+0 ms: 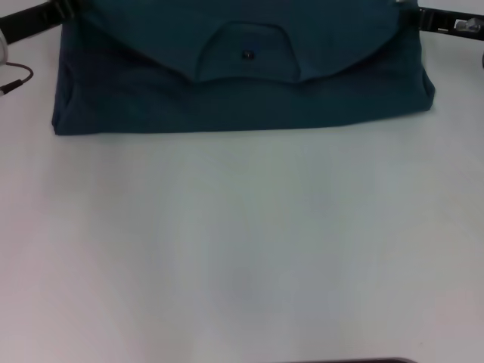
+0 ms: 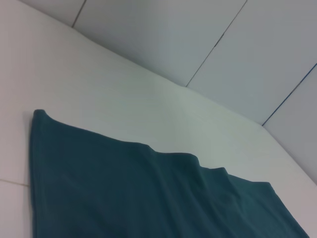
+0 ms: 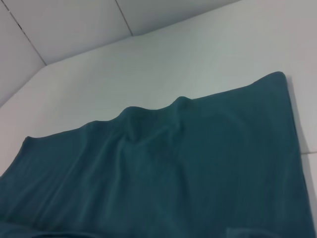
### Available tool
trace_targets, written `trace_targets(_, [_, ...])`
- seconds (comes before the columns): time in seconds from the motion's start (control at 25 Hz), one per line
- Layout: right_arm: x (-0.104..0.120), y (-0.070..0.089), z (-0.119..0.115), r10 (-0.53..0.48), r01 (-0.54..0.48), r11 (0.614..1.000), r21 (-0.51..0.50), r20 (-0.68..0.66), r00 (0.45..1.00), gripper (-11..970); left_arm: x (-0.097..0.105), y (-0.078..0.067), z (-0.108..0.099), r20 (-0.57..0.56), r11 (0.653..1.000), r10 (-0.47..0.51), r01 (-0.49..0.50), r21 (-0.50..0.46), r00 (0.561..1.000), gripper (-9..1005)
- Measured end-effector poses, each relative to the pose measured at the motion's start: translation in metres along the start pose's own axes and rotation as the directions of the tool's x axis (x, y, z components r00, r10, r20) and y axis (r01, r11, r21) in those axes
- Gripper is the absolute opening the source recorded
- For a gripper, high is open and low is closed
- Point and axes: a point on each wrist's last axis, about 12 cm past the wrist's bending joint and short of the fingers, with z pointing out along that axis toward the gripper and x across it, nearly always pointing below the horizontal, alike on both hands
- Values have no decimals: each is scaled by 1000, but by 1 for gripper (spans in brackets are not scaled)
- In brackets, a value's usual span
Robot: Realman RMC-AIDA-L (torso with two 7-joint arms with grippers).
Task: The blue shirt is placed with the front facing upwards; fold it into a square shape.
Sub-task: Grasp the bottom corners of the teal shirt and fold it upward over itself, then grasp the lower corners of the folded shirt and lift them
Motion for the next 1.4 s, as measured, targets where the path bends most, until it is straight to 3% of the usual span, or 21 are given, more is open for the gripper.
trace_targets(0.44, [5, -1, -1, 10, -10, 1000, 7, 1, 1000, 145, 3, -5, -4, -5, 998, 50, -50, 27, 999, 74])
trace_targets(0.52, [3, -4, -3, 9, -9, 1000, 18, 9, 1000, 147, 1, -3, -8, 17, 999, 52, -52, 17, 999, 136])
trace_targets(0.68, [0, -12, -12, 9, -10, 999, 37, 28, 1000, 300, -4, 0, -20, 61, 998, 54, -55, 25, 997, 259])
trace_targets(0.96, [0, -25, -42, 36, -36, 999, 3, 112, 993, 615, -8, 6, -48, 140, 997, 21, -32, 77, 990, 588])
trace_targets(1.08, [2, -31, -51, 35, -36, 999, 2, 119, 992, 668, -6, 11, -54, 149, 998, 16, -26, 65, 989, 727])
trace_targets(1.2, [5, -36, -60, 37, -36, 999, -4, 110, 993, 721, -4, 15, -59, 148, 998, 15, -24, 58, 989, 744])
trace_targets(1.4, [10, -42, -77, 33, -30, 998, -46, 51, 998, 720, 3, 15, -71, 127, 994, 28, -40, 97, 992, 772])
